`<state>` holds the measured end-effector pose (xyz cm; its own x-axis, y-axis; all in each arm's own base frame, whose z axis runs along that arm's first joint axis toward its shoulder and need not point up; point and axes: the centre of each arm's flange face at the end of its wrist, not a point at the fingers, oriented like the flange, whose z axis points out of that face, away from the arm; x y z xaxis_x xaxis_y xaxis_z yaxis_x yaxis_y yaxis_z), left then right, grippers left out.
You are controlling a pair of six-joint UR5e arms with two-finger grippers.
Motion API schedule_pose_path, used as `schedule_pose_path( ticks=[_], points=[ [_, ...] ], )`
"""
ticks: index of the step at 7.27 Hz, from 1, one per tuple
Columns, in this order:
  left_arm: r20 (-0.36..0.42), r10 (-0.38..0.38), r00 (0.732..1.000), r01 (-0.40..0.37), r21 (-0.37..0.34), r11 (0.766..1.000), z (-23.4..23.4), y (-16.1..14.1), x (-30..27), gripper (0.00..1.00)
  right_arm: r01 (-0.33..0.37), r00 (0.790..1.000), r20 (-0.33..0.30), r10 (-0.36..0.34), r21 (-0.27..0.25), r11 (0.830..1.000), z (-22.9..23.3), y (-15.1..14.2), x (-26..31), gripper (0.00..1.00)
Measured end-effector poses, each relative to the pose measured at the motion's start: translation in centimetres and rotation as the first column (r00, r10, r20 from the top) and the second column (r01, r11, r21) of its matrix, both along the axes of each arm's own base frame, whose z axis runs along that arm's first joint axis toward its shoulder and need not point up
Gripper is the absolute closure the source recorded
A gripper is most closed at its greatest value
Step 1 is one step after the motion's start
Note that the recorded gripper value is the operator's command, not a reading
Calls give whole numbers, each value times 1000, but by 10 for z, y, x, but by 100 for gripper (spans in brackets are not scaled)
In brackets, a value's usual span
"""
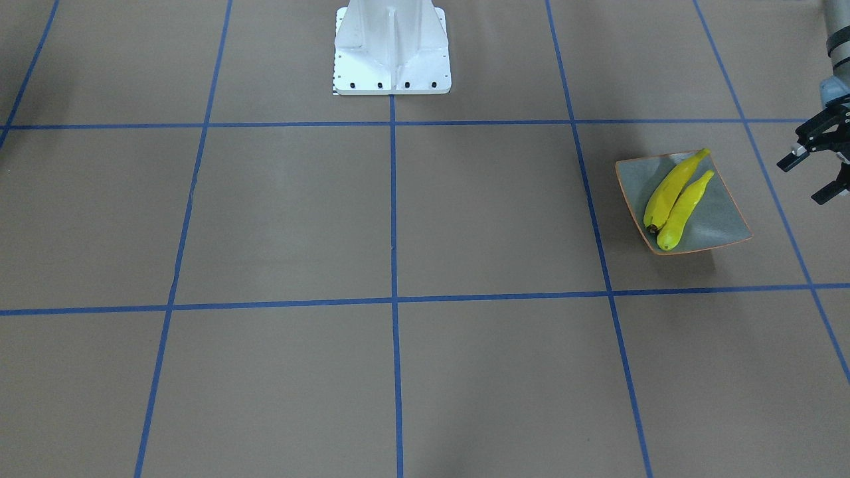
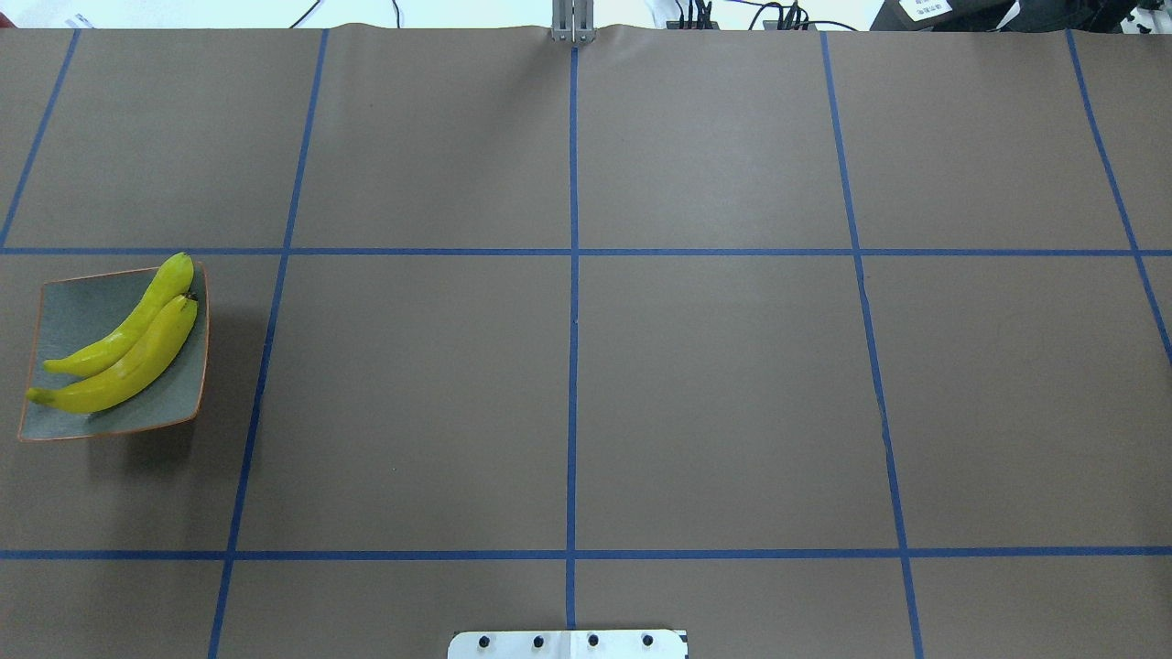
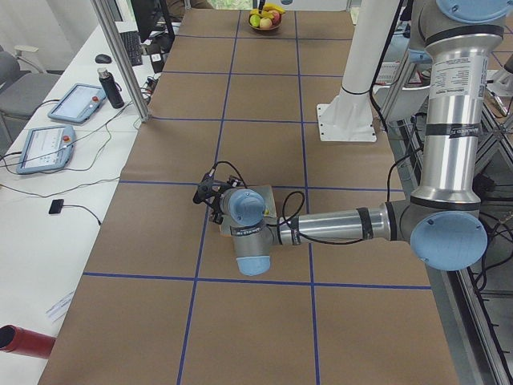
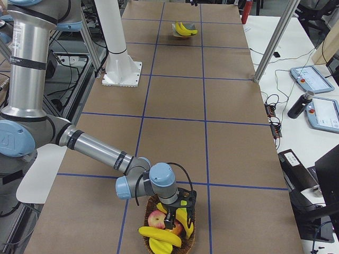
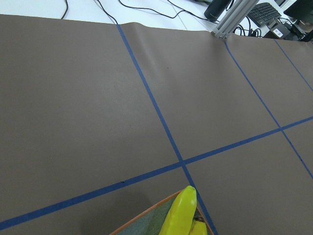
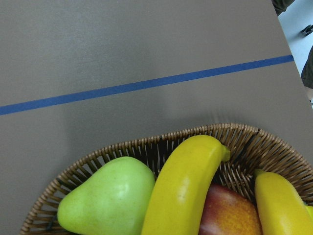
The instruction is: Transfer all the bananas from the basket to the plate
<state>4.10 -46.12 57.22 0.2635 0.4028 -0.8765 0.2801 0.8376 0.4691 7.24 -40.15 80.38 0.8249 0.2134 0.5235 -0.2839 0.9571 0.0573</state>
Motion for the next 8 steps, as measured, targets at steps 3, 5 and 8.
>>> schedule_pose_path(
  ticks=[3, 5, 8],
  points=[
    [2, 0, 1000, 0, 4, 1000, 0, 0, 0, 0, 28, 1000, -9, -28, 1, 1000, 1, -2, -10, 29],
    [2, 0, 1000, 0, 4, 1000, 0, 0, 0, 0, 55, 998, -15, -55, 1, 999, 2, -2, -19, 100],
    [3, 1, 1000, -1, 3, 1000, 1, 0, 0, 0, 72, 996, -46, -71, 14, 997, 1, -4, -22, 100]
  ],
)
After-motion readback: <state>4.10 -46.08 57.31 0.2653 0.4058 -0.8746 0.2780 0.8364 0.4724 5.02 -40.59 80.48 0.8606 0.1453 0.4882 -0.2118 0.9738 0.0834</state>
